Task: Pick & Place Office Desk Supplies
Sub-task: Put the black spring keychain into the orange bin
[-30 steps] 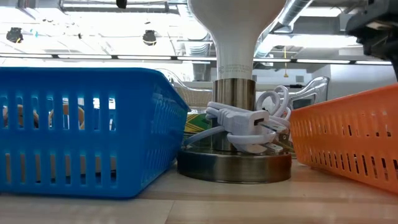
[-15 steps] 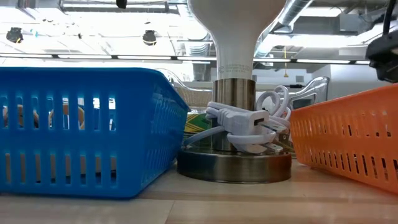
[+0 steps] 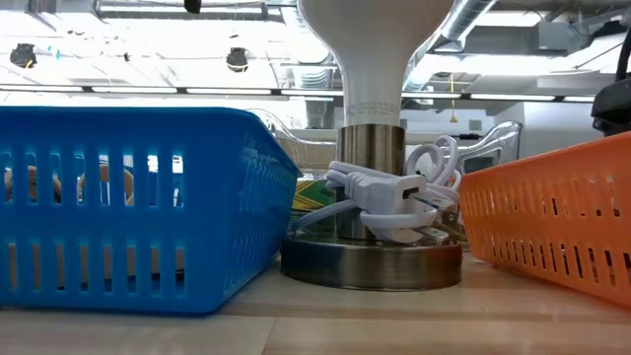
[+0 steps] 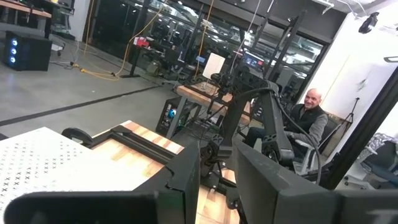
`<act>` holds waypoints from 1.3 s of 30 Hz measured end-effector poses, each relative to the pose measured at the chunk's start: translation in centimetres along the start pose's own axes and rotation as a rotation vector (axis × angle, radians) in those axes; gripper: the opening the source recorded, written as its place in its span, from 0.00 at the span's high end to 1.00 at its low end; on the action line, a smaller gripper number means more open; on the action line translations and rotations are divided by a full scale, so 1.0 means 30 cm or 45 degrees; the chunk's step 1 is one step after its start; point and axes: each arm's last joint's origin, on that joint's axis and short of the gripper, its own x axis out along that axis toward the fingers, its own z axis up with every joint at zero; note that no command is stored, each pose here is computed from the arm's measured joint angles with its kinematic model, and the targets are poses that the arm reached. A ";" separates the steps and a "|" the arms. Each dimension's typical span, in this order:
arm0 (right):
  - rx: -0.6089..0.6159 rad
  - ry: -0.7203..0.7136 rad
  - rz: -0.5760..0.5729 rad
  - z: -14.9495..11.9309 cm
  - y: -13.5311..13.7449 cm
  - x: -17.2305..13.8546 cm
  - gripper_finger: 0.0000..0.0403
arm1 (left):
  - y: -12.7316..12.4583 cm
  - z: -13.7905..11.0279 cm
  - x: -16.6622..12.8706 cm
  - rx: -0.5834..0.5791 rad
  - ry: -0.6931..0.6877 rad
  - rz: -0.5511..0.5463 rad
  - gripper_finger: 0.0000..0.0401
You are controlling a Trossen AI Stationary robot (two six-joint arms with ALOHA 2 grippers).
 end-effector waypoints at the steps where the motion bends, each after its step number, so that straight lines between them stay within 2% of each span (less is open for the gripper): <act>1: 0.000 -0.001 -0.002 0.000 0.000 0.000 0.72 | 0.000 0.000 0.000 0.000 0.000 0.000 0.78; 7: 0.010 -0.038 0.051 0.000 0.005 0.001 0.97 | 0.000 0.000 0.000 0.000 0.000 0.000 0.78; 14: -0.001 -0.068 0.041 -0.029 0.051 -0.064 0.99 | 0.000 0.000 0.000 0.001 0.001 0.001 0.78; 23: -0.056 -0.126 -0.035 -0.078 0.157 -0.294 1.00 | 0.001 -0.001 0.000 0.014 0.003 0.002 0.78; 28: -0.112 -0.097 0.138 -0.113 0.219 -0.385 1.00 | 0.001 -0.001 0.000 0.016 0.004 0.002 0.78; 33: -0.145 0.010 0.309 -0.163 0.252 -0.404 1.00 | 0.002 -0.004 0.000 0.021 0.014 0.006 0.78; 39: -0.203 0.017 0.288 -0.179 0.286 -0.343 1.00 | 0.003 -0.008 0.000 0.028 0.030 0.011 0.78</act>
